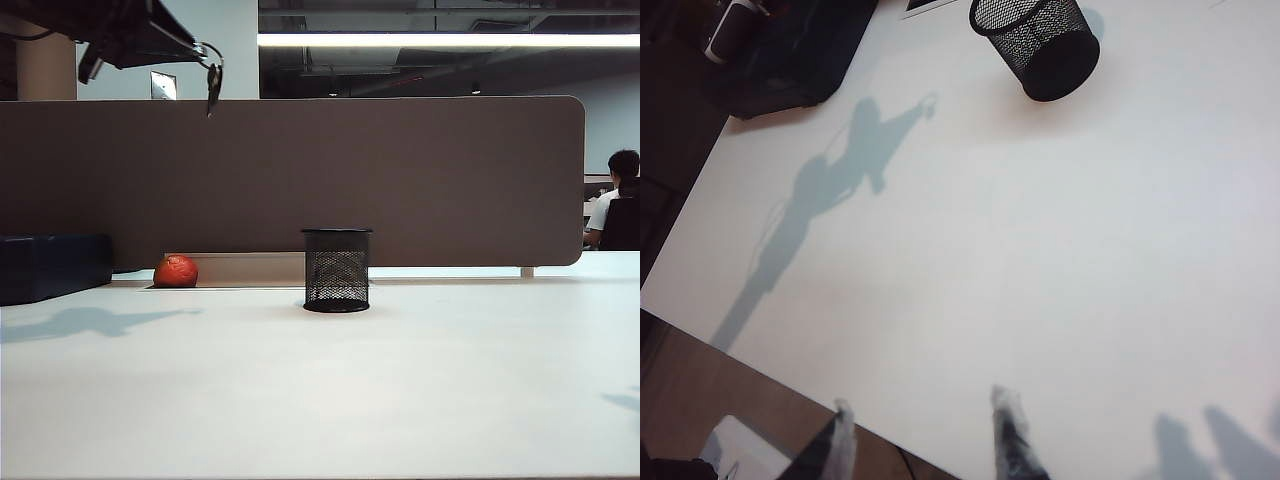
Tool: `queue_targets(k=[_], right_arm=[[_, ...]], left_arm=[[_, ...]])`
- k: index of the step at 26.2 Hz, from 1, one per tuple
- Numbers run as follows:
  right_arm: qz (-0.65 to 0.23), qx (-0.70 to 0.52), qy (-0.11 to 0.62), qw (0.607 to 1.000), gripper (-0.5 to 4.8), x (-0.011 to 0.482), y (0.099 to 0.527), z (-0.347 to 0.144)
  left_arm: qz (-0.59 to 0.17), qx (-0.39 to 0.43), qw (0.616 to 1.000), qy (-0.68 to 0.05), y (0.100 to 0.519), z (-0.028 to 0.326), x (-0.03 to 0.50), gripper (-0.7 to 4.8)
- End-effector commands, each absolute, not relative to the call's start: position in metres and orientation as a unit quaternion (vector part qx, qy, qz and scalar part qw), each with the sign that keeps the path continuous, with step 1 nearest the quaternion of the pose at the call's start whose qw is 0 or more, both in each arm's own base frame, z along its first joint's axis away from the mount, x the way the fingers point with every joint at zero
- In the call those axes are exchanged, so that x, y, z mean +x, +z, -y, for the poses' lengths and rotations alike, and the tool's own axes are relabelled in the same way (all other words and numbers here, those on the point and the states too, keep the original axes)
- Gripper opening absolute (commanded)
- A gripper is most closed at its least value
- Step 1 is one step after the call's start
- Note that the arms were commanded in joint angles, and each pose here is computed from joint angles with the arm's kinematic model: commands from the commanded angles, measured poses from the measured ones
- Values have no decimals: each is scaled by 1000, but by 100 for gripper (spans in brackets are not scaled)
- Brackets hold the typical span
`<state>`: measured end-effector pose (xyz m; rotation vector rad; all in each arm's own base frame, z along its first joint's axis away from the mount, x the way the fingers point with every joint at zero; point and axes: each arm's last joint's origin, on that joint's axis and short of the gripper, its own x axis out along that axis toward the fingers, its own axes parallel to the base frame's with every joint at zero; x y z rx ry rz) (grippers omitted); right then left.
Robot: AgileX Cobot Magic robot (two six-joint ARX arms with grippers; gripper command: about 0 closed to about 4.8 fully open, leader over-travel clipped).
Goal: Pick up a bunch of keys from the table, then put them into the black basket.
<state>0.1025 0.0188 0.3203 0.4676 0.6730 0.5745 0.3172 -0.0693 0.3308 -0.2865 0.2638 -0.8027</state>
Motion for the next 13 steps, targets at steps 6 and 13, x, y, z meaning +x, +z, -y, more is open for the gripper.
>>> queue_targets(k=[6, 13], right_arm=[[-317, 220, 278, 880, 180, 102, 322, -19], [-317, 220, 277, 880, 180, 102, 322, -19]], left_arm=[[-123, -91, 895, -420, 323, 101, 327, -6], [-125, -89, 892, -425, 331, 120, 358, -6]])
